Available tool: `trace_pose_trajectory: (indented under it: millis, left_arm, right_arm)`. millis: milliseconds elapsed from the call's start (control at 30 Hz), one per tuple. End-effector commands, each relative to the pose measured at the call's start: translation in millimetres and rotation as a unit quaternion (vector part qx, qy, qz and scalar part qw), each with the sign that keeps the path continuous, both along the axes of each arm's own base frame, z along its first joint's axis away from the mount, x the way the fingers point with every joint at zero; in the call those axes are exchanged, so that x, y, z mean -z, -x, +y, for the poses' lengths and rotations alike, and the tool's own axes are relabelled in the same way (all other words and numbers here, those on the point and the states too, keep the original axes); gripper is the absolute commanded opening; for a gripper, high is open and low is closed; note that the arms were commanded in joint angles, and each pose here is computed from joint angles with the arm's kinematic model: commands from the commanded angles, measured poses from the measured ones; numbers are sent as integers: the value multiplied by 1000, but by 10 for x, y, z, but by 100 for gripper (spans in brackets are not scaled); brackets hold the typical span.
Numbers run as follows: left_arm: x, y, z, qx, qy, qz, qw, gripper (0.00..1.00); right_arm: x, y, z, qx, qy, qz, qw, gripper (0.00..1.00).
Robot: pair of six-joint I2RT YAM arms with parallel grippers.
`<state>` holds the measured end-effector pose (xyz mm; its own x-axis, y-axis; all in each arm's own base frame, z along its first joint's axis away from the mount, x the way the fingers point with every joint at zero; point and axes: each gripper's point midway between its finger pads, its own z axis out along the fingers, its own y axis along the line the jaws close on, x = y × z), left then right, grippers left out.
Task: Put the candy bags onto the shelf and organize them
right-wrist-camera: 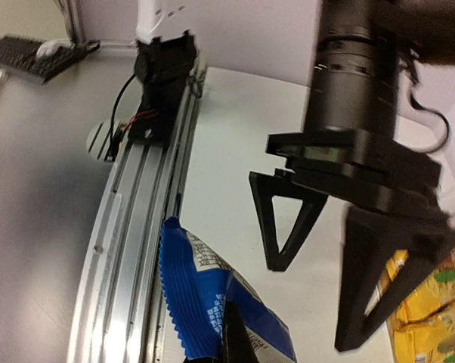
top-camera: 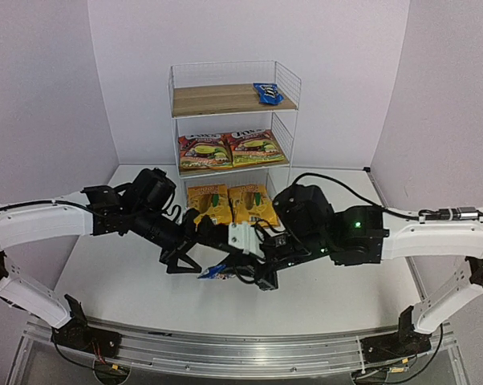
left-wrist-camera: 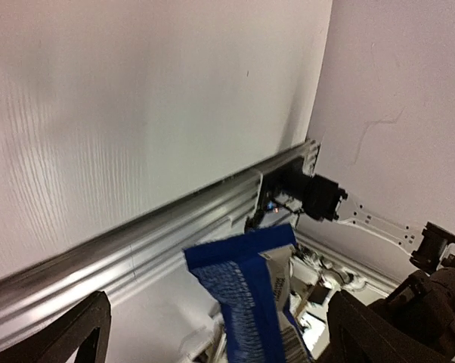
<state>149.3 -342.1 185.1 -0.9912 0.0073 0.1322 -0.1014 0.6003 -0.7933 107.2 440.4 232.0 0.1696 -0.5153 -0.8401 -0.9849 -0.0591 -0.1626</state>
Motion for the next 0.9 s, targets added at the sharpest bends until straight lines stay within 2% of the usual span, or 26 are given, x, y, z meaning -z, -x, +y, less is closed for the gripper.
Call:
trace_pose_trajectory:
  millis: [0, 67, 167, 267, 400, 500, 733, 867]
  left_arm:
    - [-511, -377, 380, -51, -47, -203, 977, 100]
    - [-711, -382, 463, -50, -29, -258, 965, 100]
    - [-1066, -204, 428, -1, 76, -359, 930, 100]
    - [-1329, 53, 321, 59, 180, -408, 893, 99]
    - [-1455, 238, 178, 117, 251, -417, 866, 96]
    - [-1365, 259, 71, 149, 255, -401, 867, 91]
    - [-1230, 180, -98, 166, 250, -382, 874, 83]
    - [-1236, 172, -198, 172, 271, -363, 875, 71]
  right_arm:
    - [-588, -357, -227, 192, -92, 199, 957, 0]
    - [-599, -559, -382, 247, -109, 306, 913, 0]
    - [-604, -841, -604, 284, -117, 469, 828, 0]
    - [-713, -790, -555, 253, -100, 553, 787, 0]
    - [-755, -695, -412, 223, -63, 629, 742, 0]
    - [-740, -739, -366, 228, -63, 637, 734, 0]
    - [-725, -796, -316, 233, -74, 643, 726, 0]
    - [-719, -835, -265, 225, -85, 648, 723, 0]
